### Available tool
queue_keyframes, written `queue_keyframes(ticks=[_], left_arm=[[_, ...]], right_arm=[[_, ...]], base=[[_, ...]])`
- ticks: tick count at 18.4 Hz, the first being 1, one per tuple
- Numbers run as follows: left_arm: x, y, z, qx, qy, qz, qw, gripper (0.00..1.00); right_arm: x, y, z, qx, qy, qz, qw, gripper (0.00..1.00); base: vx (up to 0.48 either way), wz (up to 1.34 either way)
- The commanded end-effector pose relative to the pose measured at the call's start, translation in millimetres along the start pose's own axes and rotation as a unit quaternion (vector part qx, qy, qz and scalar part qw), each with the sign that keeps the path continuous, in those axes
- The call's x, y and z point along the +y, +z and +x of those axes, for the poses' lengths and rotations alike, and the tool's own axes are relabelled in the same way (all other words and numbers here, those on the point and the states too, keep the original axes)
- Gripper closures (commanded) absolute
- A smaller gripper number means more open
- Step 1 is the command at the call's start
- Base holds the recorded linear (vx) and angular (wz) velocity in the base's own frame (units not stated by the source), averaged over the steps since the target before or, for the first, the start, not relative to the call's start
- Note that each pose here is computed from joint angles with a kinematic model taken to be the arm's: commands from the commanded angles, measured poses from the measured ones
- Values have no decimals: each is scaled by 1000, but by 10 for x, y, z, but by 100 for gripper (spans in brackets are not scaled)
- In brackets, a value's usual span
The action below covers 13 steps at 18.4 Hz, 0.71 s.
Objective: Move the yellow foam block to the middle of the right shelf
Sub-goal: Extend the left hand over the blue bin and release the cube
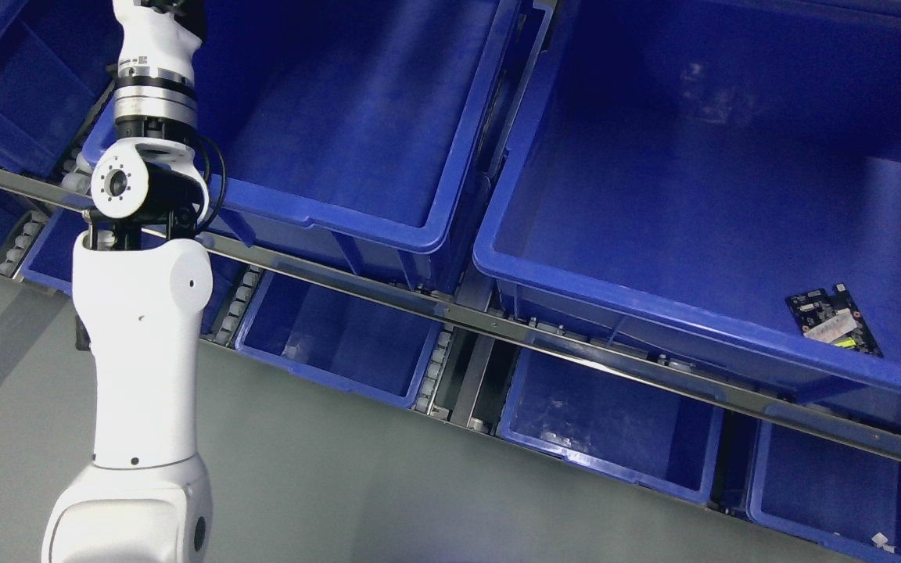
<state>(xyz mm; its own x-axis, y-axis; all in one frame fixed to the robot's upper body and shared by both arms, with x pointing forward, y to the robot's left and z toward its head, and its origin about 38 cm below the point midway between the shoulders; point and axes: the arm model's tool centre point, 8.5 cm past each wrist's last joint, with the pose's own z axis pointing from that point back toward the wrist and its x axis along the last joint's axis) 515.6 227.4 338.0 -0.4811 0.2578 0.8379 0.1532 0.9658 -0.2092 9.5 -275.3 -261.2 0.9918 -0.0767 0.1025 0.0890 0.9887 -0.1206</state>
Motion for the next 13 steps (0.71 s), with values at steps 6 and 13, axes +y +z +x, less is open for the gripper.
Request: queue_keyframes(ticks=[6,13], left_arm=[[60,-251,-273,111,-3,35,993,97],[-9,-216,-374,140,-9,27,990,27]], right_arm=[[-113,-9,62,-9,2,-8,1000,0],[-113,-9,60,-9,2,-8,1000,0]], base=[[20,-33],[0,0]])
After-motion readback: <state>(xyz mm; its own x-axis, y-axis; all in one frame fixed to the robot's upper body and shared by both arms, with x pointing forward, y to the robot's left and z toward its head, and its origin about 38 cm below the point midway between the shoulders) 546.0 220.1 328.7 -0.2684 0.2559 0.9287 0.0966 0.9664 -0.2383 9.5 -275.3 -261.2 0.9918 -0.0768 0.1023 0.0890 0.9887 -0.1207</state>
